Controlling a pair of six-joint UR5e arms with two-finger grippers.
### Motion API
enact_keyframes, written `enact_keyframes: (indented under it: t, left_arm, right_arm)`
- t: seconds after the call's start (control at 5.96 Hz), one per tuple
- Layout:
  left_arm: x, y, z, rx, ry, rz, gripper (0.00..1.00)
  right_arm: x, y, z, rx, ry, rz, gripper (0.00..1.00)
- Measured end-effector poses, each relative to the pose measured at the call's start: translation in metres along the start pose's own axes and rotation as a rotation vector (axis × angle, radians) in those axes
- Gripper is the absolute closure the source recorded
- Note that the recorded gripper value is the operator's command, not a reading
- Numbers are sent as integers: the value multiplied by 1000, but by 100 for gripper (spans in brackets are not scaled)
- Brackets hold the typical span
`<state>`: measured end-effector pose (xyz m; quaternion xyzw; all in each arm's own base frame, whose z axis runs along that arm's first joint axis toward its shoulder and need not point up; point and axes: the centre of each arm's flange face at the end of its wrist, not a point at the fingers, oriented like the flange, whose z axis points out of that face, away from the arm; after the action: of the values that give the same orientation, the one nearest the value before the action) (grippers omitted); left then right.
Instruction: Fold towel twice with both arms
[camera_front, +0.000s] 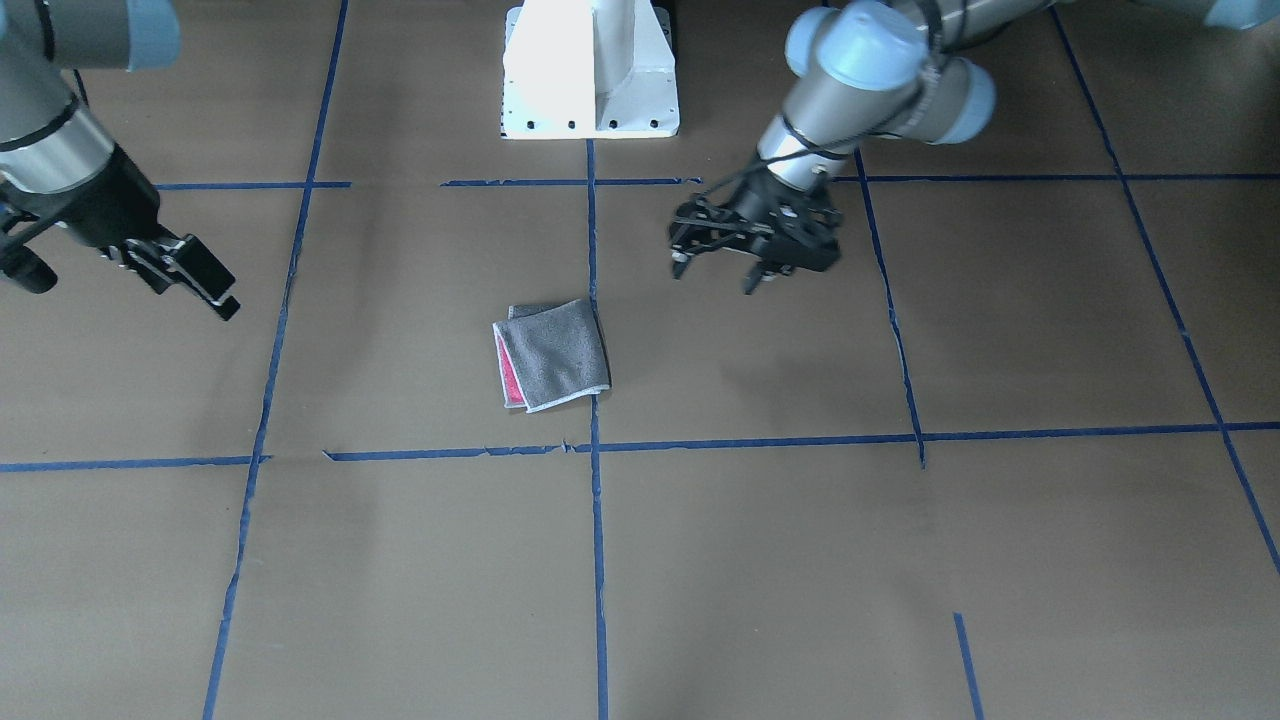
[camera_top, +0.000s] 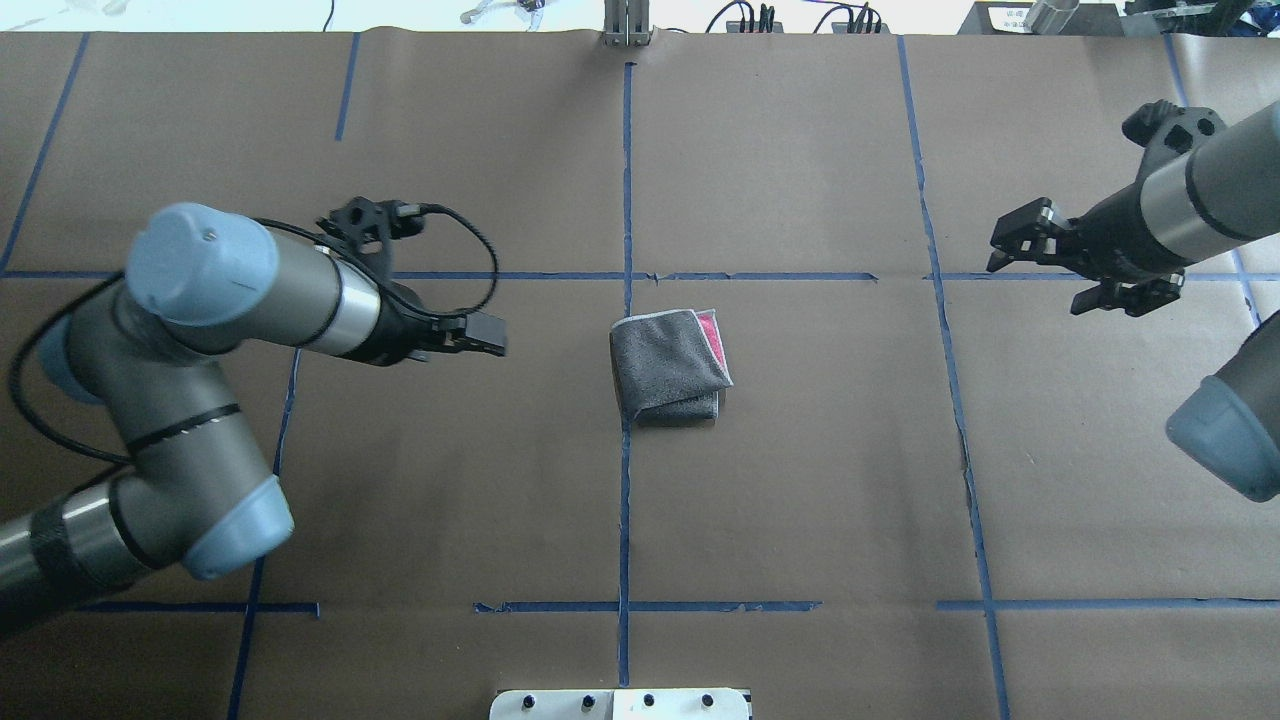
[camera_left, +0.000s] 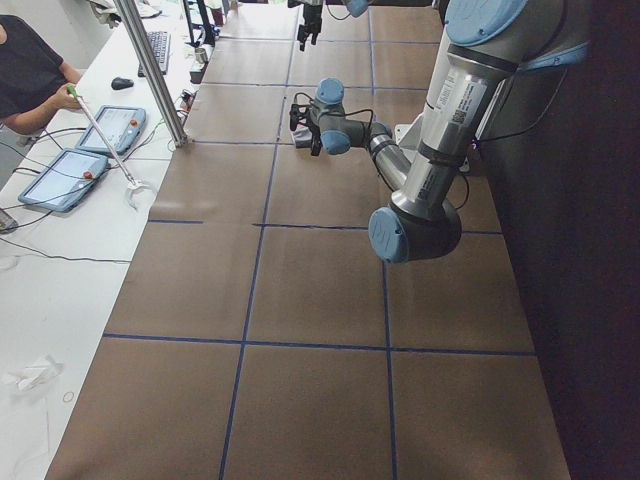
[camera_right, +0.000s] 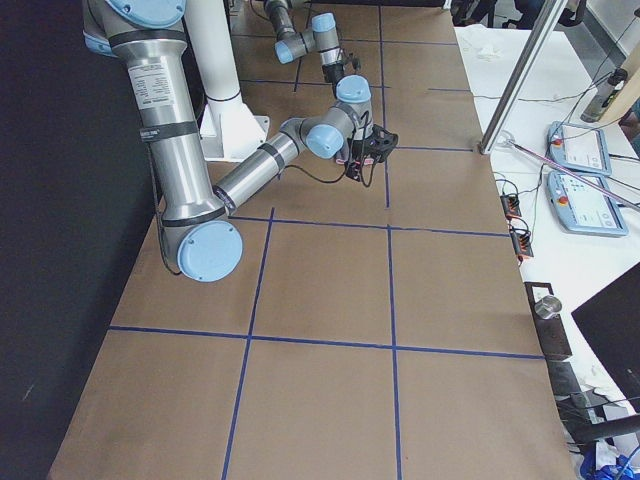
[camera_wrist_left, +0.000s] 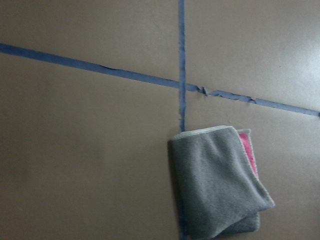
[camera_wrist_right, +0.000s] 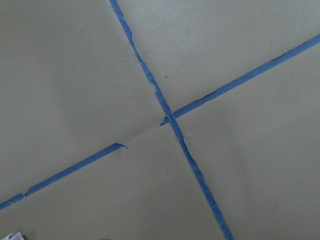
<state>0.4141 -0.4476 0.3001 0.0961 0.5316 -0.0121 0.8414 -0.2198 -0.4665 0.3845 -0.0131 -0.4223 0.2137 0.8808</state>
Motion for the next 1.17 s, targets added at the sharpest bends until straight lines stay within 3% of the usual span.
enact_keyframes:
  t: [0.5, 0.84, 1.17]
  left_arm:
    - [-209, -38, -88, -32, -147, 210, 0]
    - [-335, -55, -170, -45, -236, 321, 0]
    - [-423, -64, -249, -120, -322, 323, 0]
  right_arm:
    - [123, -43, -14, -30, 78, -315, 0]
    - [202, -81, -23, -51, 93, -433, 0]
    - [263, -104, -24, -61, 118, -496, 0]
